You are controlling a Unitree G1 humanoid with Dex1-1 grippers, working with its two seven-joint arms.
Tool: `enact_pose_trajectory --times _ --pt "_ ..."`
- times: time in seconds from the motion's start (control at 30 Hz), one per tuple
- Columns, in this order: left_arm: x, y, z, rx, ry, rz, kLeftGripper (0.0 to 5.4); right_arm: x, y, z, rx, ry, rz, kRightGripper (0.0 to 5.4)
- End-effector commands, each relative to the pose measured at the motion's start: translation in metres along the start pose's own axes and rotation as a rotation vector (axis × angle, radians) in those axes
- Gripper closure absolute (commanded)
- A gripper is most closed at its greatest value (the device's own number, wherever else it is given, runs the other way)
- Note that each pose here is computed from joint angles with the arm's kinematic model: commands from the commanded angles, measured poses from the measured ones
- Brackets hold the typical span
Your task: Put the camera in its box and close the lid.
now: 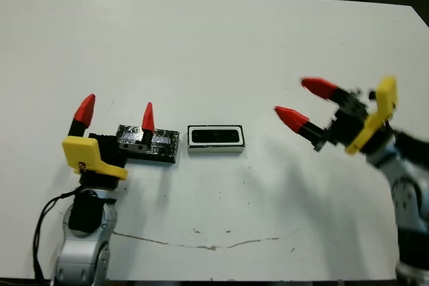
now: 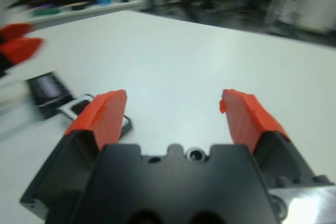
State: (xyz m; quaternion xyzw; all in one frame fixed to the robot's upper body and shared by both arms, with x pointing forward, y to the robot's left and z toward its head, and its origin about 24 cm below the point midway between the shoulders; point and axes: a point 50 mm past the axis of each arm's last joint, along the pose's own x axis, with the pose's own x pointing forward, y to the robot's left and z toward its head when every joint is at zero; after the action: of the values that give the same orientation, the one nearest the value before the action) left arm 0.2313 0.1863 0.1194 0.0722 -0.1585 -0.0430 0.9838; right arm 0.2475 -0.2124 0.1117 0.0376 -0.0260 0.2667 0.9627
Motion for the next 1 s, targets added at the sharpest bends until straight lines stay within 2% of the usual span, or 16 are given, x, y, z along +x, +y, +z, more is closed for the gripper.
enact_pose_trajectory --times 0.03,0.13,0.23,0.43,0.6,0.73,0.87,1.0 --pt "0.01 0.015 0.008 0.055 0.013 -0.125 0.0 -0.019 0.004 -0.017 0.096 -0.033 -0.154 1.37" --pt "0.019 0.024 0.019 0.062 0.029 -0.282 0.0 -0.027 0.008 -0.03 0.156 -0.055 -0.202 1.89" --pt "0.03 0.033 0.032 0.136 0.037 -0.442 0.0 -0.03 0.012 -0.038 0.197 -0.063 -0.237 2.35" --pt "0.05 0.045 0.047 0.268 0.024 -0.63 0.0 -0.029 0.018 -0.043 0.212 -0.066 -0.278 3.23" --pt "0.062 0.051 0.053 0.335 0.098 -0.807 0.0 -0.026 0.023 -0.046 0.222 -0.057 -0.291 4.09" --pt "0.072 0.055 0.052 0.312 0.198 -0.977 0.0 -0.023 0.025 -0.046 0.261 -0.056 -0.284 4.67" --pt "0.082 0.06 0.043 0.263 0.255 -1.197 0.0 -0.021 0.025 -0.046 0.284 -0.054 -0.285 5.37" --pt "0.089 0.061 0.032 0.224 0.25 -1.337 0.0 -0.021 0.025 -0.046 0.295 -0.051 -0.286 5.39"
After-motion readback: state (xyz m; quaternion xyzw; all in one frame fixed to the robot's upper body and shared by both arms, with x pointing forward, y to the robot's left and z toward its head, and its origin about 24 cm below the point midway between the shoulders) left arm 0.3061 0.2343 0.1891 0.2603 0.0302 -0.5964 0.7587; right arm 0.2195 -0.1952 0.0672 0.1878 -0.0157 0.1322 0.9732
